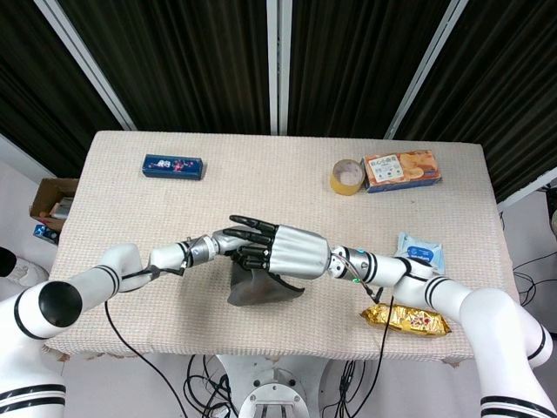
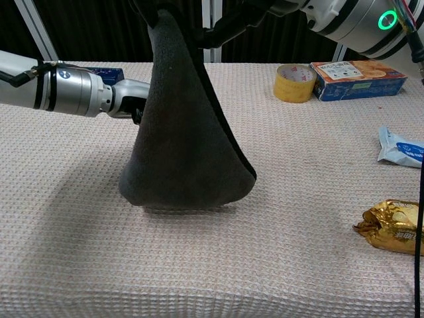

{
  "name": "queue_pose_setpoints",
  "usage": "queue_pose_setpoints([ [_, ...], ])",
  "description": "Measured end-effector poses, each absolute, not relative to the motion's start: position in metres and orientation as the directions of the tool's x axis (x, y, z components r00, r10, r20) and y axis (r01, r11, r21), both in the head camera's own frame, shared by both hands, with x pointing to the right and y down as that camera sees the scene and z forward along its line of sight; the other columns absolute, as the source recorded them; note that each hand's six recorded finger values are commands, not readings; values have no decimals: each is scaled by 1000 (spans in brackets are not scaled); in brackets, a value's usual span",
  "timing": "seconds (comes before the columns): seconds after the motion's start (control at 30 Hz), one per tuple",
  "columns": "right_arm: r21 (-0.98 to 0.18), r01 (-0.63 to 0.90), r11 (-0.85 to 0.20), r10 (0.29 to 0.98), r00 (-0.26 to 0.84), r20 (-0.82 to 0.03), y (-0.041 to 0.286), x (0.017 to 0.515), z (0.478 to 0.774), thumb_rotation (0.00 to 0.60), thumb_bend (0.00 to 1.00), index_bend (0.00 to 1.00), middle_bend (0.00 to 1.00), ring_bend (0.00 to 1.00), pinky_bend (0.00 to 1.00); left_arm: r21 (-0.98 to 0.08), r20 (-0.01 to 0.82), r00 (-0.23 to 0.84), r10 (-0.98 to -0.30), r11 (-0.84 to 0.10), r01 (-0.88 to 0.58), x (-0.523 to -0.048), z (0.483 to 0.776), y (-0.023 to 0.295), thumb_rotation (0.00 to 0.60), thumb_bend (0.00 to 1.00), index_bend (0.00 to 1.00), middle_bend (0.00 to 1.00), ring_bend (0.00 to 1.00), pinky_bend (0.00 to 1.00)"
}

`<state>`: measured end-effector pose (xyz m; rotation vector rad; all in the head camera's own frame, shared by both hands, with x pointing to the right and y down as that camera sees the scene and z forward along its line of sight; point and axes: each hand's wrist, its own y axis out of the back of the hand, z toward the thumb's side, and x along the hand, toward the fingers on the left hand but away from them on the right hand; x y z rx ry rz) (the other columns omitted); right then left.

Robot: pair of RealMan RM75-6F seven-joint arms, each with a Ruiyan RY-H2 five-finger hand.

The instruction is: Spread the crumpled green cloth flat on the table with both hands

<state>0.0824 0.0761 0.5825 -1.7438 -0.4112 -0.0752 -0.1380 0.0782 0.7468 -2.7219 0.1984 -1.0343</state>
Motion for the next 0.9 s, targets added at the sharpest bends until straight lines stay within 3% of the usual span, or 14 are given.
queue_pose_setpoints([
  [0.37, -935, 321, -153, 249, 928, 278, 73, 86, 582, 600, 492, 890, 409, 86, 0, -371, 655, 693, -303, -927, -55, -149, 751, 72, 600, 467, 713, 247, 120, 140],
  [0.6, -937, 319, -140, 309, 914, 264, 62, 102, 585, 600, 497, 891, 409, 86, 0, -419, 647, 656, -389, -900, -121, -167, 747, 67, 600, 475, 725, 267, 128, 145],
  [0.9, -940, 322, -110, 350, 898, 266, 50, 112, 587, 600, 497, 891, 411, 86, 0, -501, 617, 565, -547, -827, -254, -211, 722, 49, 600, 475, 702, 266, 128, 146],
])
